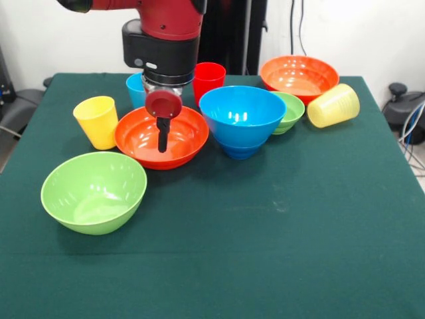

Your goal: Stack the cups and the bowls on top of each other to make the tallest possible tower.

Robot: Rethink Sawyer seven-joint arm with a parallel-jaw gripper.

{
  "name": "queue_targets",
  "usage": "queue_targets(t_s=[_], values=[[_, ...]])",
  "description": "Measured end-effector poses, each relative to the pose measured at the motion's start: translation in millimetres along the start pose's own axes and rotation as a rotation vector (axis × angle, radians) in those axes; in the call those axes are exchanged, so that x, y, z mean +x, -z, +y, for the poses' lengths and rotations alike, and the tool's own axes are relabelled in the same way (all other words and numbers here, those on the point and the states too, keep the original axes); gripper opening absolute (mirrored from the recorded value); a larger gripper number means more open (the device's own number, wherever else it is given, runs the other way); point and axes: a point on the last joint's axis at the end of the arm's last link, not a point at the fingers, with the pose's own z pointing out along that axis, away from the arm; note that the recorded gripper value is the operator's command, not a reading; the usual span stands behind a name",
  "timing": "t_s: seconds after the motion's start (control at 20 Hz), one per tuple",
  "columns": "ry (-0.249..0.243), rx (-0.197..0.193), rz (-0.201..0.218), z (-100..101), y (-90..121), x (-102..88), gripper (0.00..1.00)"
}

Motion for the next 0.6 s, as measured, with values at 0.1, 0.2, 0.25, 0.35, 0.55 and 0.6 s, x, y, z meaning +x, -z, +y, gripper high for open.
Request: queue_targets(t_s=[0.1, 0.2, 0.25, 0.35, 0.55, 0.6], values=[[0.002, -0.008, 0.004, 5.1, -2.4, 1.2, 1.00], [0.005, -0.014, 0.006, 9.0, -4.1, 1.3, 1.00], [0.005, -0.016, 0.006, 10.2, -4.7, 1.3, 1.00], [0.008, -0.014, 0.004, 12.1, -5.9, 0.4, 1.00], [0.025, 0.033, -0.011, 9.3, -9.6, -5.5, 1.00], [0.033, 0.048, -0.015, 8.2, -10.5, -7.6, 1.00]])
